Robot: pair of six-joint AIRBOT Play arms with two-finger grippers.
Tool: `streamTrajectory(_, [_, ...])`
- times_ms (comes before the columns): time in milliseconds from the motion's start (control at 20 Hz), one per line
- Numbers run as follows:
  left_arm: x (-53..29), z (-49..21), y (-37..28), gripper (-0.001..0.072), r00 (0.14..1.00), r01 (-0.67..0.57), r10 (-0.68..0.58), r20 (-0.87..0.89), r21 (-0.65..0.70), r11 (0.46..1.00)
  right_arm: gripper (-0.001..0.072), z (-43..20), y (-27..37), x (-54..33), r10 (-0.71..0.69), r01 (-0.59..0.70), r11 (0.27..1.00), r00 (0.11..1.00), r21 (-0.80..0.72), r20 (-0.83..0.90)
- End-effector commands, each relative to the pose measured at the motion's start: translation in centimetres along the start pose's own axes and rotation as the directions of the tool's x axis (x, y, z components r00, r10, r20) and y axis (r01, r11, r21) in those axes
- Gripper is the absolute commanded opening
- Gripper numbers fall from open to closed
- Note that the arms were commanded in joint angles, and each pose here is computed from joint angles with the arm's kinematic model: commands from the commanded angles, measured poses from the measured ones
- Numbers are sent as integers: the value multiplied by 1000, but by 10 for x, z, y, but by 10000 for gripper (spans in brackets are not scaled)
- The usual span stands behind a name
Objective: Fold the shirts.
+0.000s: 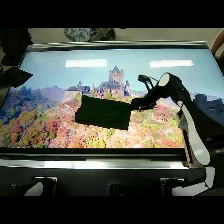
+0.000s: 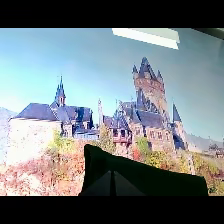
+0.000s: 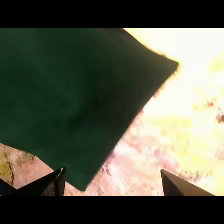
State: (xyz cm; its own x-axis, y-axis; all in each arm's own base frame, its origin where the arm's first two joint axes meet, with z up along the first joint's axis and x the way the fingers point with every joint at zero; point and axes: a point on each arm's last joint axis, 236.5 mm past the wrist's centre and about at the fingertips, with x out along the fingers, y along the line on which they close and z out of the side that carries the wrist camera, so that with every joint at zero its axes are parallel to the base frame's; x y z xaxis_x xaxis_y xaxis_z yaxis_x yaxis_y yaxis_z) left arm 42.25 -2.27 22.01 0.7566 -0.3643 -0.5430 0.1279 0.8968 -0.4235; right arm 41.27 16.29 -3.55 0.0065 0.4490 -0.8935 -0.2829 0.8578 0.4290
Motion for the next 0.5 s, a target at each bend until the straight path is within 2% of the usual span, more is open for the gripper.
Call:
streamTrajectory(0, [2,-2,2,26,1000,-3,3,1,-1,1000,671,-11,-2,34,125,-131,969,991,211,44])
streamTrajectory(100, [2,-2,2,26,1000,-3,3,1,-1,1000,671,-2,16,59,195,-209,950,977,233,83])
streamTrajectory(200, [2,-2,2,25,1000,-3,3,1,-1,1000,650,3,24,76,201,-218,946,975,238,94])
streamTrajectory(250, [2,-2,2,25,1000,-3,3,1,-1,1000,557,7,27,81,202,-223,944,974,244,107])
streamTrajectory(300, [2,-2,2,25,1000,-3,3,1,-1,1000,406,10,32,81,217,-242,938,968,249,121])
streamTrajectory(350, [2,-2,2,26,1000,-3,3,1,-1,1000,35,15,37,79,241,-269,933,960,238,141])
streamTrajectory(400, [2,-2,2,26,1000,-3,3,1,-1,1000,47,24,42,68,271,-302,937,946,176,177])
streamTrajectory(450, [2,-2,2,26,1000,-3,3,1,0,1000,46,32,48,50,302,-318,947,932,52,199])
